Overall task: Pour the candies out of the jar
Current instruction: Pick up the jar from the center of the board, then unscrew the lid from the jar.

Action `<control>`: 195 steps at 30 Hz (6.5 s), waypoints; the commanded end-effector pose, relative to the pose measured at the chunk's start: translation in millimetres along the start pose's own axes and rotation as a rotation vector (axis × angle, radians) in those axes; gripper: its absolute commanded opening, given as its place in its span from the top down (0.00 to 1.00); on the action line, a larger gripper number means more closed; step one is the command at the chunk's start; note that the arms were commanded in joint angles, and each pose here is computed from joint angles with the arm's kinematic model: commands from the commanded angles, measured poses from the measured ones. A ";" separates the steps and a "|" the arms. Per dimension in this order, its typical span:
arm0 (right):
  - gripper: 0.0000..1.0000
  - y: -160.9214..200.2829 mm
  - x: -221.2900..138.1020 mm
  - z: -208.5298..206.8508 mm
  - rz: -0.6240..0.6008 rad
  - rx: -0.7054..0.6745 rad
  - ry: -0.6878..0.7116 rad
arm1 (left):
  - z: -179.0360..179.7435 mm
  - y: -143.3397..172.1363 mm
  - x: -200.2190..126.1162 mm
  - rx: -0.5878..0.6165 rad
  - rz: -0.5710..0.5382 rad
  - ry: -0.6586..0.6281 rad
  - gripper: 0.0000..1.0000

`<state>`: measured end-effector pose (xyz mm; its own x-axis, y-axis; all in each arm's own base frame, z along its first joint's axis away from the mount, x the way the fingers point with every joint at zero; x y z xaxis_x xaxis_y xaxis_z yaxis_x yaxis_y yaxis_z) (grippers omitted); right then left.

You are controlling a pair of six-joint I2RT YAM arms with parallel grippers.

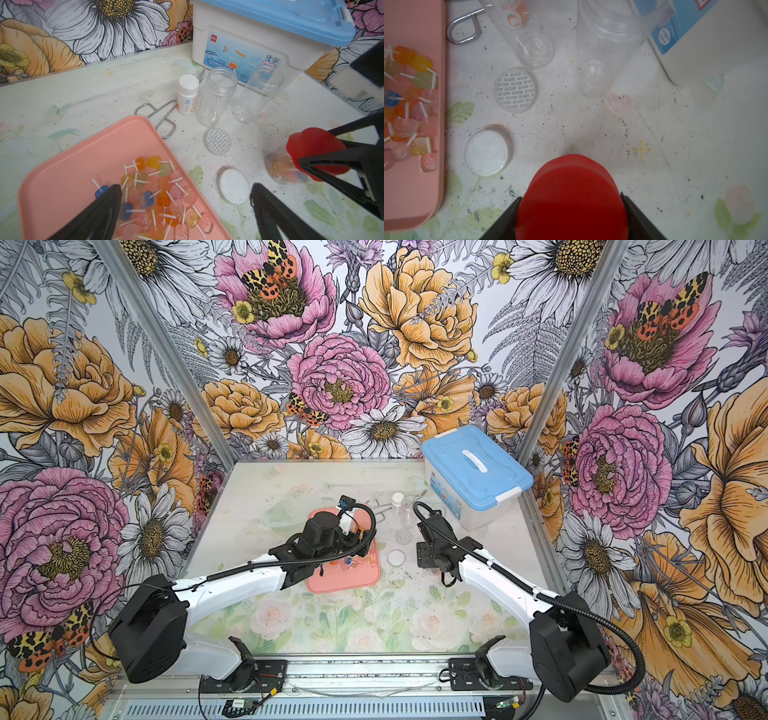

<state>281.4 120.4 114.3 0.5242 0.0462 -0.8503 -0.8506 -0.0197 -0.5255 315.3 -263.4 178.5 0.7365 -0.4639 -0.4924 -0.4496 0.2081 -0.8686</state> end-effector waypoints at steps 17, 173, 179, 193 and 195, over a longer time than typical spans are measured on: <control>0.55 -84.8 -61.2 78.3 -0.026 0.005 -0.518 | 26.7 -22.8 -53.6 -0.094 -0.185 0.277 0.01; 0.13 -159.2 -143.7 148.6 -0.394 0.123 -0.908 | -13.8 -60.0 -59.5 0.163 -0.223 0.206 1.00; 0.17 -145.2 -124.8 155.0 -0.340 0.130 -0.862 | -15.5 -58.7 -57.1 0.183 -0.220 0.154 1.00; 0.30 -135.7 -108.0 177.1 -0.306 0.115 -0.830 | -23.3 -58.9 -48.5 0.224 -0.194 0.132 1.00; 0.34 -135.0 -105.1 178.8 -0.295 0.121 -0.830 | -25.0 -60.2 -49.3 0.225 -0.198 0.136 1.00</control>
<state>330.8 290.9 281.4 0.5629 0.7476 -0.3525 -0.7048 0.2114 -0.6772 289.9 -265.7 224.6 0.6928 -0.5992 -0.4013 -0.2525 0.3198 -0.9132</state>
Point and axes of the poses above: each gripper's point midway between its finger pads, its own x axis out along the fingers, its own z axis along the line the jaws close on, y = z × x, the point moved 2 cm from there along -x, back along the fingers, and after that the axes turned 2 degrees about x, right-handed, at the moved point
